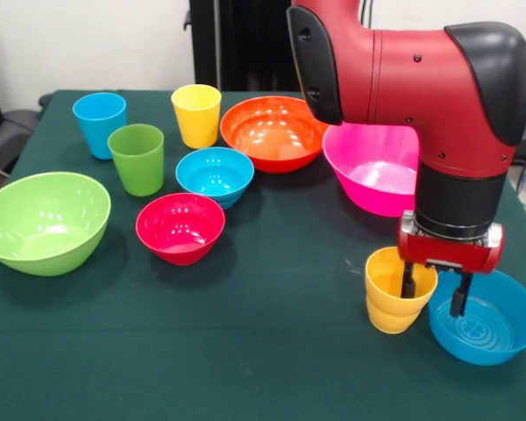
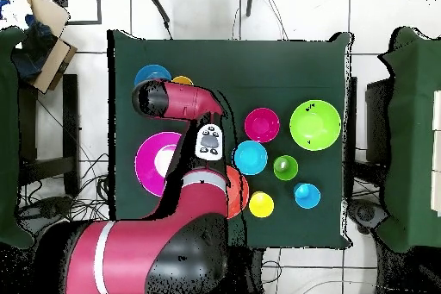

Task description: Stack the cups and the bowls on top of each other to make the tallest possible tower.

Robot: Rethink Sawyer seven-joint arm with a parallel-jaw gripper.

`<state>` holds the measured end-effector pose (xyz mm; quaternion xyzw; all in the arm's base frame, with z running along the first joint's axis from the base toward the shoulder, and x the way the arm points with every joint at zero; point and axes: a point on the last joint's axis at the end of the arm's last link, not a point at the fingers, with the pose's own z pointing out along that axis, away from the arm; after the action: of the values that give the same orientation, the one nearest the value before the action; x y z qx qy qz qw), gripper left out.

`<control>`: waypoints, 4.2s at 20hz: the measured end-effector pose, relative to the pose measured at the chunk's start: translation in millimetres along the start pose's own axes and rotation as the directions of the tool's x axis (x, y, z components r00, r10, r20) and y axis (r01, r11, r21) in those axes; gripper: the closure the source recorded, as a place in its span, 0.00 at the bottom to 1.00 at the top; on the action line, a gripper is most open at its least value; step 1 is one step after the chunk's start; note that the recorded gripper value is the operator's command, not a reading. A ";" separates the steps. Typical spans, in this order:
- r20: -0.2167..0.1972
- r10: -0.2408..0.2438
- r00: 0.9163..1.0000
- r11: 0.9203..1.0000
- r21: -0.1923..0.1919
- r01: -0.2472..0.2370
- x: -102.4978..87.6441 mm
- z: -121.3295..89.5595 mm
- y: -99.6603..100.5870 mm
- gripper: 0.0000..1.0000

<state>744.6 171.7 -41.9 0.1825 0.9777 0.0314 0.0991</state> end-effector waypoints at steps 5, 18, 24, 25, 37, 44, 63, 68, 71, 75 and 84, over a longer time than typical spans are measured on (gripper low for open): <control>0.000 0.000 1.000 1.000 0.002 0.000 -0.1 -2.2 -1.0 0.00; 0.054 0.002 0.999 1.000 0.019 -0.003 -30.9 -45.7 -8.5 0.00; 0.040 0.004 0.999 0.999 0.032 -0.005 -36.3 -58.5 -12.1 1.00; 0.034 0.004 0.999 0.999 0.035 -0.005 -36.0 -59.2 -13.3 1.00; 0.027 0.004 1.000 0.999 0.038 -0.005 -35.1 -59.0 -13.8 1.00; 0.026 0.029 0.999 0.998 0.052 -0.030 -34.8 -56.4 -20.0 1.00; 0.066 0.214 0.975 0.971 0.092 -0.220 -44.7 -63.1 -39.8 0.00; 0.099 0.278 0.955 0.954 0.088 -0.287 -52.8 -78.7 -36.7 0.00; 0.112 0.316 0.942 0.941 0.086 -0.326 -52.9 -83.9 -32.0 0.00; 0.133 0.398 0.908 0.909 0.075 -0.409 -48.6 -90.7 -18.2 0.00; 0.144 0.519 0.843 0.847 0.051 -0.530 -36.3 -92.5 3.7 0.00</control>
<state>760.1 159.6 55.5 0.4486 0.8828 0.0022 0.1394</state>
